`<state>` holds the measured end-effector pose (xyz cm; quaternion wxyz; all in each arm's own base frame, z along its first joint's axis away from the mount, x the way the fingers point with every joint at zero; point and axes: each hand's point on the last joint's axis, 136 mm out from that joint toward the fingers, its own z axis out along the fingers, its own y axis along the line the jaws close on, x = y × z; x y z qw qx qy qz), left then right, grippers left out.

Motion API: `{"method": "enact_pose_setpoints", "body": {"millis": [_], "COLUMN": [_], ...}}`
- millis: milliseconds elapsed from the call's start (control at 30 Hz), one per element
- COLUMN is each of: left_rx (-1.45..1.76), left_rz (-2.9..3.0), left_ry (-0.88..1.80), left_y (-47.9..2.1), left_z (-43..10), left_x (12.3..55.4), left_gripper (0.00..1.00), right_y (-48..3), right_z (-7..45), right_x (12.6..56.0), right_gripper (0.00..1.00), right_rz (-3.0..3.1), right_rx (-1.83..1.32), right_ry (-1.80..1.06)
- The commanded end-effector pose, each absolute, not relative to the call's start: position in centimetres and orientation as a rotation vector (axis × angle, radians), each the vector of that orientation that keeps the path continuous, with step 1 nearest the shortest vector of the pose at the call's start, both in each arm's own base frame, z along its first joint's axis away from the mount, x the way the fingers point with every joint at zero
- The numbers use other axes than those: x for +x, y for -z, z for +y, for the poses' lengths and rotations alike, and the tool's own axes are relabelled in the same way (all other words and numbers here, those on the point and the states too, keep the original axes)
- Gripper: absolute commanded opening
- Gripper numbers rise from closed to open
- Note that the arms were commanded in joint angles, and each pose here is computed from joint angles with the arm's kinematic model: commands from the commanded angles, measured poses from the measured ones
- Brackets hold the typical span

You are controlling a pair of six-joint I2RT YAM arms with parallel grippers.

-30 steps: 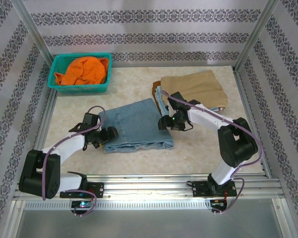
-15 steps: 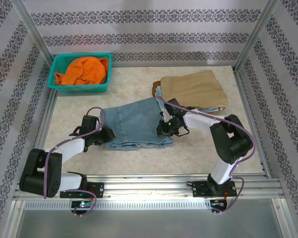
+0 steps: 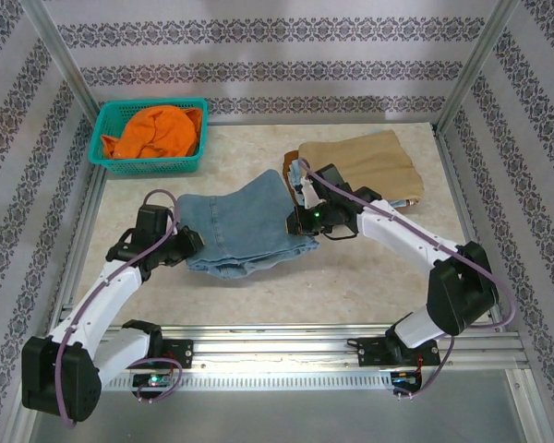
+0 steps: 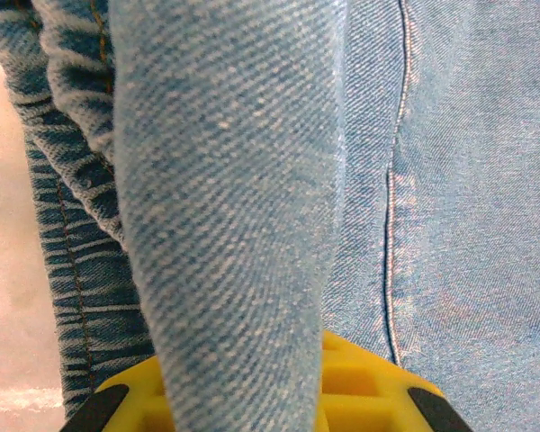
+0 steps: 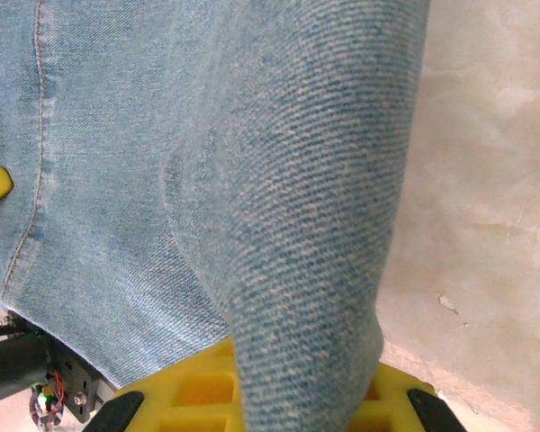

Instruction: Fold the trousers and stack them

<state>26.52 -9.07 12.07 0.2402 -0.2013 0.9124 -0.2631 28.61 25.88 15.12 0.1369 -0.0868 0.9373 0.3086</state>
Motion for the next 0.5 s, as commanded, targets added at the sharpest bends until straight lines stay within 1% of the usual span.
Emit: {"method": "enact_pose_setpoints", "body": {"millis": [0,67,133,233,367,400,433,467], "left_rx": [-0.570,-0.582,-0.603,-0.660,-0.726,-0.728,-0.735,-0.742], "left_rz": [2.493,2.503,2.531,2.572,2.578,2.583,2.591,2.605], "left_ry": [0.667,0.667,0.675,0.686,0.637,0.620,0.604,0.580], "left_y": [-13.1,-12.7,-11.3,-8.3,-6.2,-5.9,-5.6,-5.2], "left_z": [-8.3,-8.3,-8.4,-8.5,-7.6,-7.4,-7.2,-7.0], "left_x": [26.2,26.0,25.4,24.0,22.7,22.4,22.2,21.9], "left_gripper": [0.00,0.00,0.00,0.00,0.00,0.08,0.32,0.53], "right_y": [-17.2,-17.0,-16.1,-13.7,-10.6,-9.9,-9.4,-8.9], "right_z": [24.7,24.6,24.5,24.5,24.1,23.9,23.8,23.7], "right_x": [29.9,29.7,29.6,28.8,27.7,27.4,27.3,27.1], "right_gripper": [0.00,0.00,0.00,0.00,0.00,0.00,0.00,0.00], "right_rz": [2.658,2.670,2.684,2.738,2.802,2.819,2.829,2.839], "right_rx": [-0.237,-0.238,-0.229,-0.213,-0.179,-0.176,-0.173,-0.171], "right_ry": [-0.800,-0.799,-0.811,-0.825,-0.830,-0.819,-0.813,-0.809]}}
